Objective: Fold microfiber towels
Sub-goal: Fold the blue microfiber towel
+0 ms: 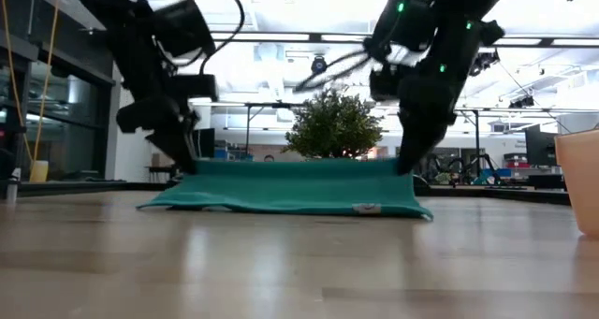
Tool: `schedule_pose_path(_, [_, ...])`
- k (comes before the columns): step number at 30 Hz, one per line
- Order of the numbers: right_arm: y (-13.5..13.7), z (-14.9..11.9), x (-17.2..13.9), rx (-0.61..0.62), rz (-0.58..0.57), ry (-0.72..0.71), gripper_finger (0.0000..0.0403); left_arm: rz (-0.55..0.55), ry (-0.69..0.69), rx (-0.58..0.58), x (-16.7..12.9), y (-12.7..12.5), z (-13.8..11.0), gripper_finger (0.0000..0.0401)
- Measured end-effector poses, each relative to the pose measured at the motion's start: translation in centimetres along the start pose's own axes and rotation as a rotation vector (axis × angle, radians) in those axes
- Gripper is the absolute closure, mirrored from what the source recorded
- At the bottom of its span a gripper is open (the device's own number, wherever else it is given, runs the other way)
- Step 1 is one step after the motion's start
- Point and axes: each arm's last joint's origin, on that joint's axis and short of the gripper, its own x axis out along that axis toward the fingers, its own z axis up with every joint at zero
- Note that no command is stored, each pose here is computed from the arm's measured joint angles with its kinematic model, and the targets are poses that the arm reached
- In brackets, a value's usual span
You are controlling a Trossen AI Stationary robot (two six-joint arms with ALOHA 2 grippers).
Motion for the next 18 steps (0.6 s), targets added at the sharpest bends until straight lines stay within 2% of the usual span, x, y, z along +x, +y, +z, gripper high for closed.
schedule_pose_path(5, [0.6,0.0,-1.5,0.006,0.022,-0.044,0.0403,0.029,-0.049,0.078,-1.4,-0.2,0.6,0.0398])
schedule_pose_path(11, [2.7,-0.7,-1.7,-0.01,0.064,-0.049,0.0403,0.017,-0.044,0.114,-2.2,-1.4,0.4,0.0399])
schedule_pose_path(18, [4.5,-1.9,-1.7,0.007,-0.049,-0.089,0.0403,0.079,-0.06,0.184,-2.3,-3.6,-0.1,0.04])
